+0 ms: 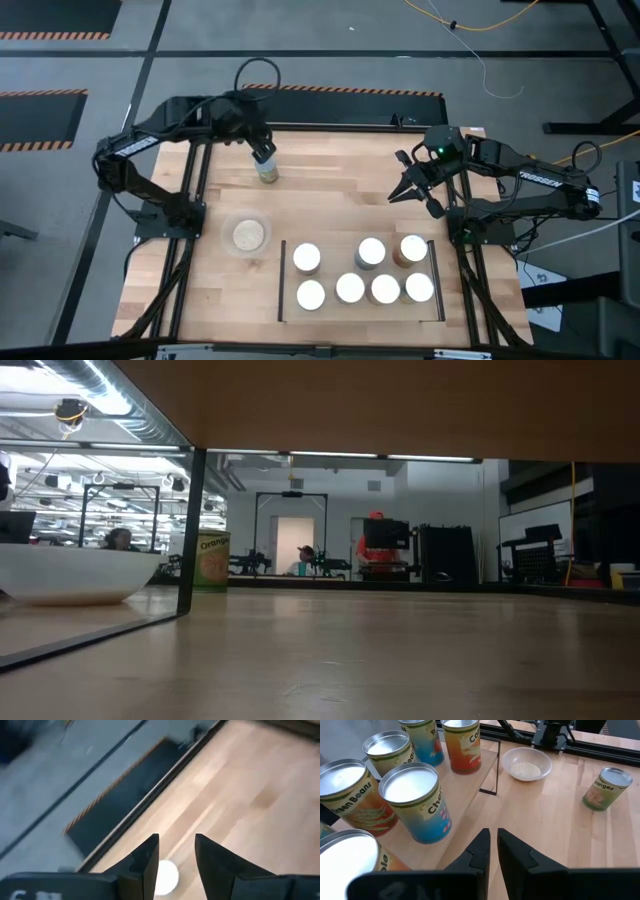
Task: Pick and place cans onto a shelf
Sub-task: Put the canned oranges on the shelf
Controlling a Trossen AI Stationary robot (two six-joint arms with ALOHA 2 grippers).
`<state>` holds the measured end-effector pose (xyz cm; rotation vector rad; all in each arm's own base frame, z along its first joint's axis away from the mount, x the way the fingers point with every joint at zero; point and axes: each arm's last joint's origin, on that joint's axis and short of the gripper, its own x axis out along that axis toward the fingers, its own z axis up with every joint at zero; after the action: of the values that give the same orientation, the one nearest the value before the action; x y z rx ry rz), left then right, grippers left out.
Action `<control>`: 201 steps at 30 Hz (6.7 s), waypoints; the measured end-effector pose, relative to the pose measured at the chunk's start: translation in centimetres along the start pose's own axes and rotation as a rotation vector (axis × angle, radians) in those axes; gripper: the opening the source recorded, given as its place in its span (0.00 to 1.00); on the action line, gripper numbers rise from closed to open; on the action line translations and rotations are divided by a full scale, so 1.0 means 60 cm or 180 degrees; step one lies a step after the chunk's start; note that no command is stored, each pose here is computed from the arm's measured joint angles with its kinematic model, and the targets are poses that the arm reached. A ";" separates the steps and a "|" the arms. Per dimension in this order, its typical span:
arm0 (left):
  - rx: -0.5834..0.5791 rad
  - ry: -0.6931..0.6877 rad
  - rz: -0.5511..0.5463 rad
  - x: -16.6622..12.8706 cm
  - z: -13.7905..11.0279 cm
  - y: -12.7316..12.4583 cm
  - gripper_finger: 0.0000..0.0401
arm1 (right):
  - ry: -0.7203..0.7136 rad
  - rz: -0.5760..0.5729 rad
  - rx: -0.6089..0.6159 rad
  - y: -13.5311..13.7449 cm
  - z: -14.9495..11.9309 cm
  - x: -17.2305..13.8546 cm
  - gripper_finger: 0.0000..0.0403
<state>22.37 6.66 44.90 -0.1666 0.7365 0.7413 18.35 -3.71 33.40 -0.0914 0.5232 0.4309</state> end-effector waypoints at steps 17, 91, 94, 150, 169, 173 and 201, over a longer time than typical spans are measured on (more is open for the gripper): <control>-0.0066 0.1352 0.0314 0.192 -0.124 0.022 0.30 | 0.0001 0.0001 0.0000 0.000 0.000 0.000 0.10; -0.0072 0.1445 0.0135 0.333 -0.200 -0.021 0.01 | 0.0000 0.0002 0.0001 0.000 0.000 0.000 0.10; 0.0006 0.1427 0.0097 0.329 -0.200 -0.026 0.00 | 0.0000 0.0001 0.0001 0.000 0.000 0.000 0.10; 0.0071 -0.0422 -0.1498 -0.031 0.002 -0.213 0.00 | 0.0000 0.0002 0.0001 0.000 0.000 0.000 0.10; -0.0034 -0.0326 -0.2024 -0.060 -0.036 -0.300 0.00 | -0.0004 0.0001 0.0006 0.000 0.000 0.000 0.10; -0.0003 -0.0294 -0.2139 -0.055 -0.041 -0.322 0.00 | -0.0027 -0.0009 -0.0011 -0.001 0.002 0.000 0.10; 0.0164 0.0094 -0.2293 -0.020 -0.069 -0.377 0.00 | -0.0510 0.0306 -0.0500 -0.010 0.048 0.104 0.10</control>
<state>34.58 -12.29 40.12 -0.3717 0.6598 0.0339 24.79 -1.37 32.73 -0.1817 0.3363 0.5682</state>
